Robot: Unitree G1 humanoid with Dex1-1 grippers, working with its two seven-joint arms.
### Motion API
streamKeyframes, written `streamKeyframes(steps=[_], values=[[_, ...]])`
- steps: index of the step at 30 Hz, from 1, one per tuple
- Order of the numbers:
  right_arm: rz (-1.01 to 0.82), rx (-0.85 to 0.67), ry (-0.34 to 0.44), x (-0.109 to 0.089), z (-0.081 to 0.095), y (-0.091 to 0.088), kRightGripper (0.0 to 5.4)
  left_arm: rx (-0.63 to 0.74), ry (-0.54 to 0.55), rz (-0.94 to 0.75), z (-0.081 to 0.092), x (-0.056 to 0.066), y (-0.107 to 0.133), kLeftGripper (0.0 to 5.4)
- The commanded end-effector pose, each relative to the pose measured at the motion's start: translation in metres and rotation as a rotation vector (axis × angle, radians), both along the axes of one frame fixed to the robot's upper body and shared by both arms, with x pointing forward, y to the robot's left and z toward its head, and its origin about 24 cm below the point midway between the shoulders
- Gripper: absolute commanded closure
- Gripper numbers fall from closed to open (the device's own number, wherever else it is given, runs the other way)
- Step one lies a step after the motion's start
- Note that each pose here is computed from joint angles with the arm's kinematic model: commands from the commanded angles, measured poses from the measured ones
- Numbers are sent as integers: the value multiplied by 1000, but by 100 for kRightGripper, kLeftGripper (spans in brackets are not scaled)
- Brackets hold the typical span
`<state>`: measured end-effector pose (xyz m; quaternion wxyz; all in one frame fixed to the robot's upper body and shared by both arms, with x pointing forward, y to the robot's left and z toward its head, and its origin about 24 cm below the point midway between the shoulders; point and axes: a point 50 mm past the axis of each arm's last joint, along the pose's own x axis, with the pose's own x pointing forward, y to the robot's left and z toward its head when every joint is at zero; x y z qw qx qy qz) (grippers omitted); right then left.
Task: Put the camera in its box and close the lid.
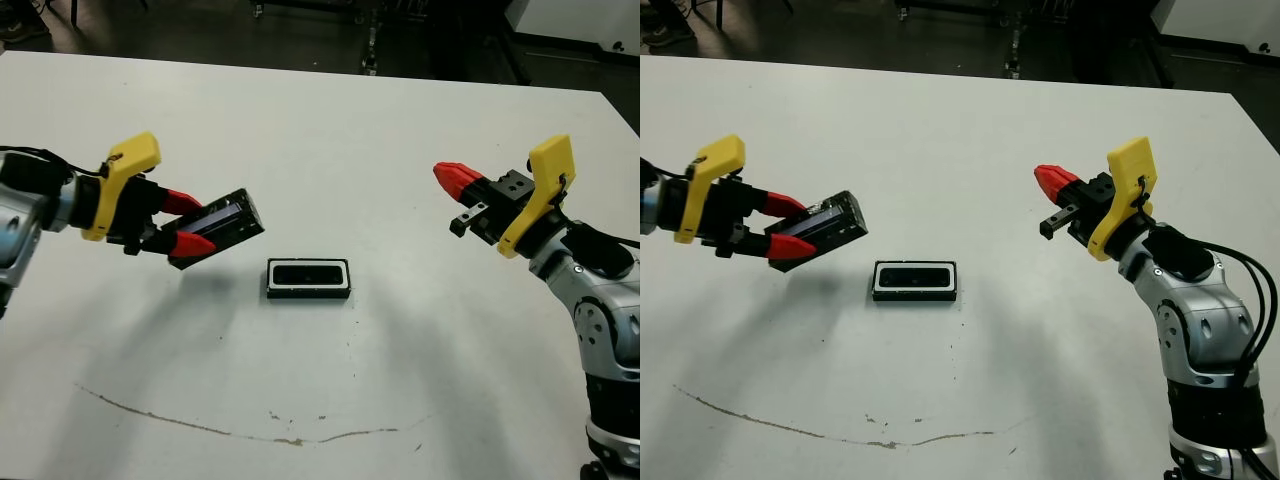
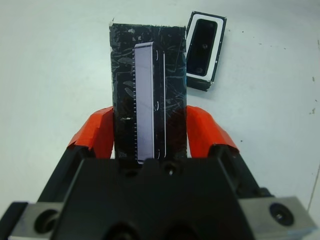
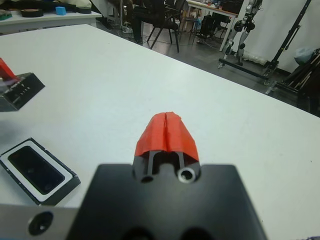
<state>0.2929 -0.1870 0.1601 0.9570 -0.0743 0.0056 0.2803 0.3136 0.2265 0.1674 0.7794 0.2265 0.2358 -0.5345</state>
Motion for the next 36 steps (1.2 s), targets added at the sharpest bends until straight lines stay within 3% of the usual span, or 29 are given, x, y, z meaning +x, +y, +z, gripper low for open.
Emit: streamKeyframes(steps=[1, 19, 36], values=[[-11, -7, 14, -1, -4, -4, 540, 13, 9, -14, -7, 3, -5, 224], [-22, -14, 26, -1, -4, -4, 540, -34, 143, -83, -26, 12, -25, 224], [-28, -13, 31, -1, -6, -5, 540, -76, 188, -115, -35, 10, -34, 224]])
